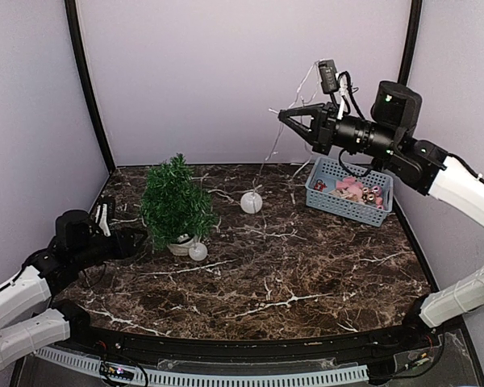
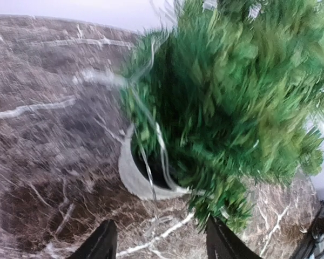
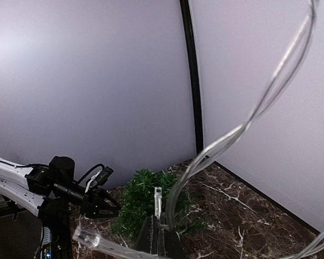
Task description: Decorate the small christmas tree
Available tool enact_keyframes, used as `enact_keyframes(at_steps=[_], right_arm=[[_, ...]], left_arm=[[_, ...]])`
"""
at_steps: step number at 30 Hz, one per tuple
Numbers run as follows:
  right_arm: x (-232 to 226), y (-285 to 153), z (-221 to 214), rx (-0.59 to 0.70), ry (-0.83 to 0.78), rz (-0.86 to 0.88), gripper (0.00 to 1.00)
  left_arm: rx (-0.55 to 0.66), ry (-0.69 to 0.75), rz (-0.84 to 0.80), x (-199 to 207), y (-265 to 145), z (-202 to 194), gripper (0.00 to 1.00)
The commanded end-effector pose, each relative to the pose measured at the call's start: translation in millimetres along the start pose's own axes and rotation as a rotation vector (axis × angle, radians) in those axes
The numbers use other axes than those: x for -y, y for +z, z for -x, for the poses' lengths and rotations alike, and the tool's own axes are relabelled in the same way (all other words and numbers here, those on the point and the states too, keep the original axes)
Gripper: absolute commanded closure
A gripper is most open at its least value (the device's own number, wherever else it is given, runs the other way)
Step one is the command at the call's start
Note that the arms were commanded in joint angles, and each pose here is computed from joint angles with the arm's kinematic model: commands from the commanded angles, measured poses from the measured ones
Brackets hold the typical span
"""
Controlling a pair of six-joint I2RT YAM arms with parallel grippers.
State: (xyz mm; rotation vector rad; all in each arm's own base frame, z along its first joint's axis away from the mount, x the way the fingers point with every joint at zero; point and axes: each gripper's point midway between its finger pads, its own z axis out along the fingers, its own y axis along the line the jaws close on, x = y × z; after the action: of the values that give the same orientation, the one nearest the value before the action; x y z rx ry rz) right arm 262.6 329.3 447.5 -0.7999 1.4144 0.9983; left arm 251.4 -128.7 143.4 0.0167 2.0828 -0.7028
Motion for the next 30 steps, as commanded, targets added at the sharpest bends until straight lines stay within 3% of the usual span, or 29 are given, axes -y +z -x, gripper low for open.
enact_keyframes(at_steps=[1, 8, 14, 20, 30], right_arm=[[-47.6, 1.8, 10.2, 0.037, 0.008, 0.167, 1.00], [-97.0, 14.9, 12.9, 0.067, 0.043, 0.316, 1.00], [-132.0, 47.9, -1.1, 0.043, 0.071, 0.393, 1.00], [-146.9, 87.0, -5.9, 0.033, 0.091, 0.365, 1.00], [-143.5, 107.7, 17.3, 0.102, 0.119, 0.312, 1.00]], left_arm=[[0.130, 0.008, 0.102, 3.0, -33.2, 48.8, 0.37], [0.121, 0.135, -0.058, 60.2, -62.9, 90.4, 0.36], [0.070, 0.273, -0.460, 145.2, -77.0, 106.0, 0.33], [0.030, 0.420, -0.649, 196.4, -77.0, 101.0, 0.27], [-0.033, 0.499, -0.527, 190.2, -21.7, 72.7, 0.25]])
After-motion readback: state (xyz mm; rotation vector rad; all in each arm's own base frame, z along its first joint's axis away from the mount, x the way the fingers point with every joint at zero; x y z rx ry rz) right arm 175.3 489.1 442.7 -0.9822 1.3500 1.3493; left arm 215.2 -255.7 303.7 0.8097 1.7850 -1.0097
